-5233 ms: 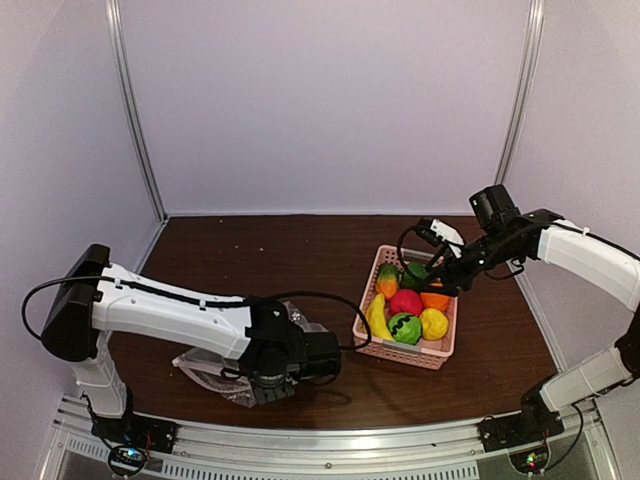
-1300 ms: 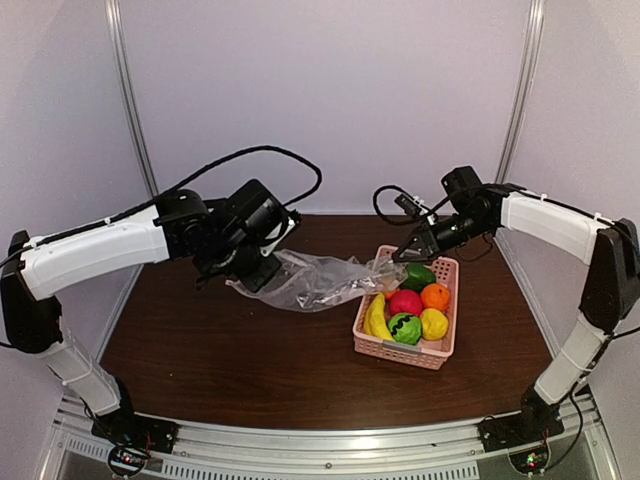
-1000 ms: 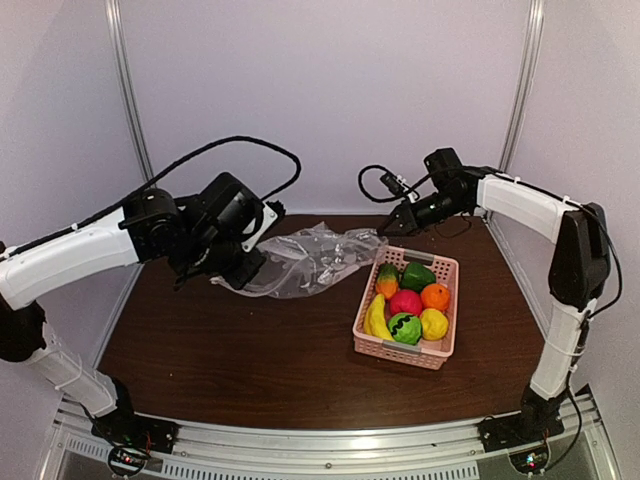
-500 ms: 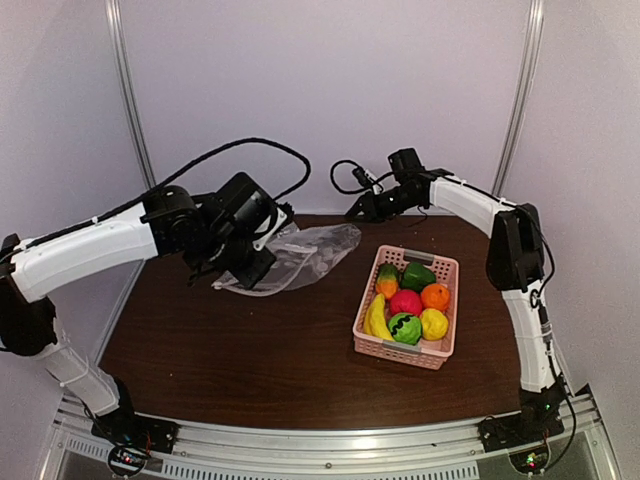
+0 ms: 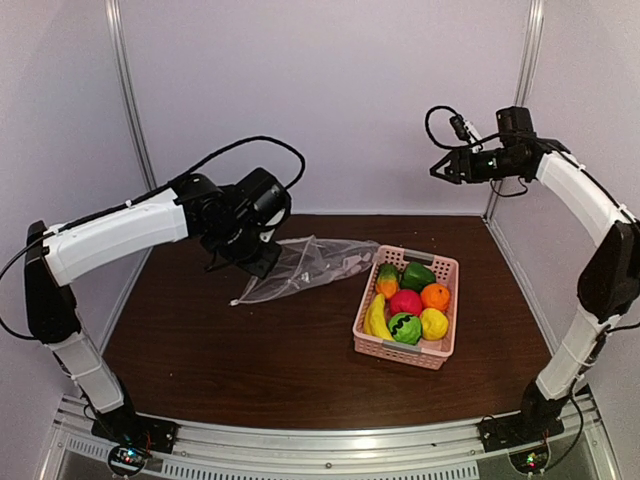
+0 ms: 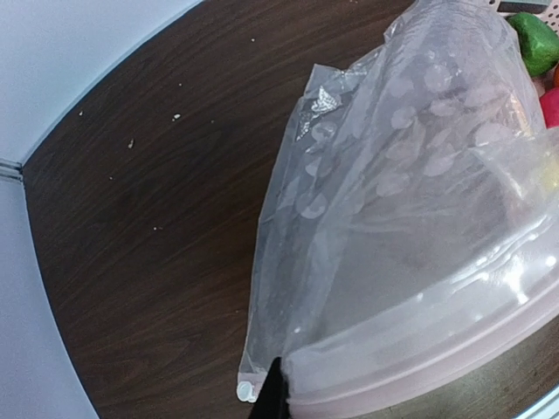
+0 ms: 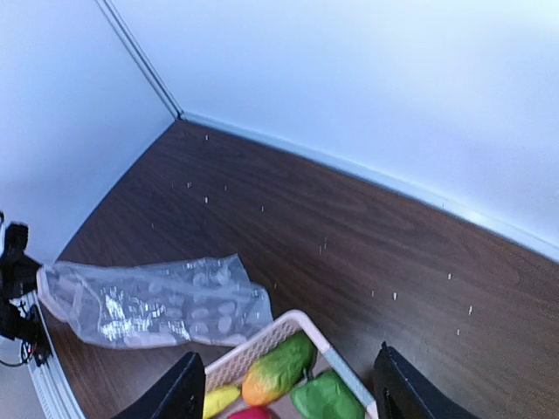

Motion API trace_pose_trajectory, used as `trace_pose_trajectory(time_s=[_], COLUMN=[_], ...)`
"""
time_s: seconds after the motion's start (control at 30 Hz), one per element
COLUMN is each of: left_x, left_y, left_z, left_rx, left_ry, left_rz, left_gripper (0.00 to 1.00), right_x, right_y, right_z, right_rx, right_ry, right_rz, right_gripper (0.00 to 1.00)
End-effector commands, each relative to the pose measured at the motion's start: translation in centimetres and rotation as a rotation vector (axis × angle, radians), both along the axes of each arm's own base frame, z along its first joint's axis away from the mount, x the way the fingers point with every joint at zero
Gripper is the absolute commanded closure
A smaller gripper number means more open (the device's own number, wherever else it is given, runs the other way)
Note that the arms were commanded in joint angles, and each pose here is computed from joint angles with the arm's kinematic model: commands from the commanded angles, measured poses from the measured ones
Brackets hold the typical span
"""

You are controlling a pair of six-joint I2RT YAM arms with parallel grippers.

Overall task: Place the food in the zip-top bag and seal the zipper
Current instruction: Adjust the zipper food storage bag at the center of the board.

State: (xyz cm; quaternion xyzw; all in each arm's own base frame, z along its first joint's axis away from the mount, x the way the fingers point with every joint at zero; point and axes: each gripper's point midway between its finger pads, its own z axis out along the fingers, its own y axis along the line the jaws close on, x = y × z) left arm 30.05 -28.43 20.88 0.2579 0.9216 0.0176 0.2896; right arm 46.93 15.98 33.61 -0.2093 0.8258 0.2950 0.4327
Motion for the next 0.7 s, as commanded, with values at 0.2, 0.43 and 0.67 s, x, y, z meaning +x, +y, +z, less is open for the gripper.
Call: trace_pose_trajectory(time_s=[0.2,0.43,0.67], left_x=[-1.0,-2.4,-1.0], left_y=[9.7,10.0,-2.5], left_z=[6.7,4.3,3.2], left_rx=[-0.053,-0.089,-0.393], left_ry=[-0.182,-0.125,-0.005], left_rz=[0.295,0.284,-0.112], left_gripper=[1.00,1.00,1.00], right_x=[-10.5,-13.0,-13.9], right_y=[-1.9,-1.2,0.7], right_z=[-5.9,-7.4,-10.7], right_rx=[-0.241,-0.258,-0.284], right_ry=[0.066,0.041,0.088], right_rz=[0.059,0.121,0.181], right_gripper=[0.32,0.32,0.33])
